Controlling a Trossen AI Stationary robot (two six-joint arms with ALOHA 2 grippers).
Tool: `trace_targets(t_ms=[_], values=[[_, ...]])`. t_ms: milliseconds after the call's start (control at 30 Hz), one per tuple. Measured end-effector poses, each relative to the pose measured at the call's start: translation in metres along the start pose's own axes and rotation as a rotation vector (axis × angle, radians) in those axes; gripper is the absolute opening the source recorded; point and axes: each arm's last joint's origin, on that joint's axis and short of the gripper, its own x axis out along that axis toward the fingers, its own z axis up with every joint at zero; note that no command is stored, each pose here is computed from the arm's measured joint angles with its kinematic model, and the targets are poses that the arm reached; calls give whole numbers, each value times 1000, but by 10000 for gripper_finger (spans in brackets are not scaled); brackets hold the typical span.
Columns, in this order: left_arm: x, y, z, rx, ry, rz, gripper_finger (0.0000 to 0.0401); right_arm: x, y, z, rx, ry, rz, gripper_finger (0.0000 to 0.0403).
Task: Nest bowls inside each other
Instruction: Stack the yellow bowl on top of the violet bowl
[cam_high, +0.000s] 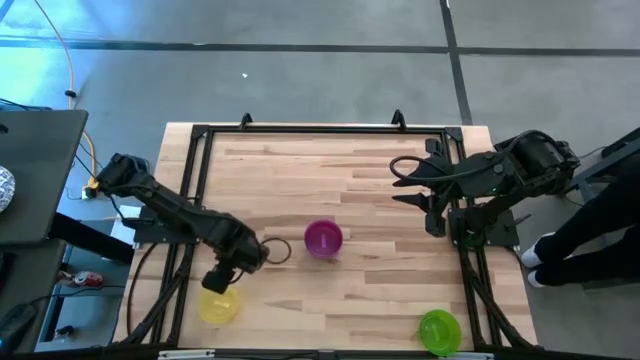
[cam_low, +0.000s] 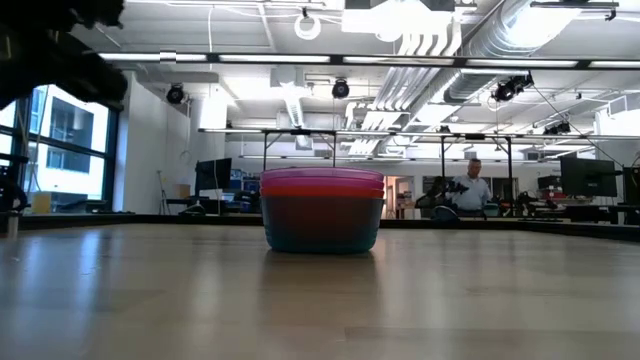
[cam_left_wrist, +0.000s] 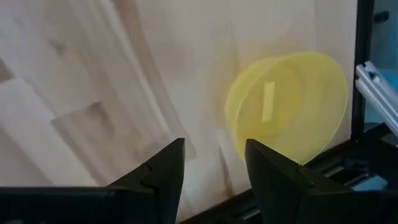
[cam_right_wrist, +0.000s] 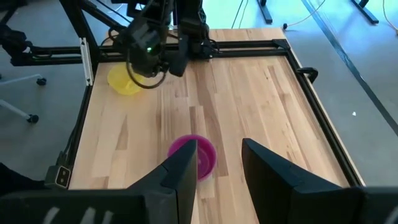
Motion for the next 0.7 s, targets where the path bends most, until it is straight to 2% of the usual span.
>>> trace_targets(t_ms=[233,700], values=[[16,-15,-1,-4,-17,-35,159,0,0,0,1,-4,1,119],[20,-26,2,13,-91,59,159,0,0,0,-7,-3,1,119]])
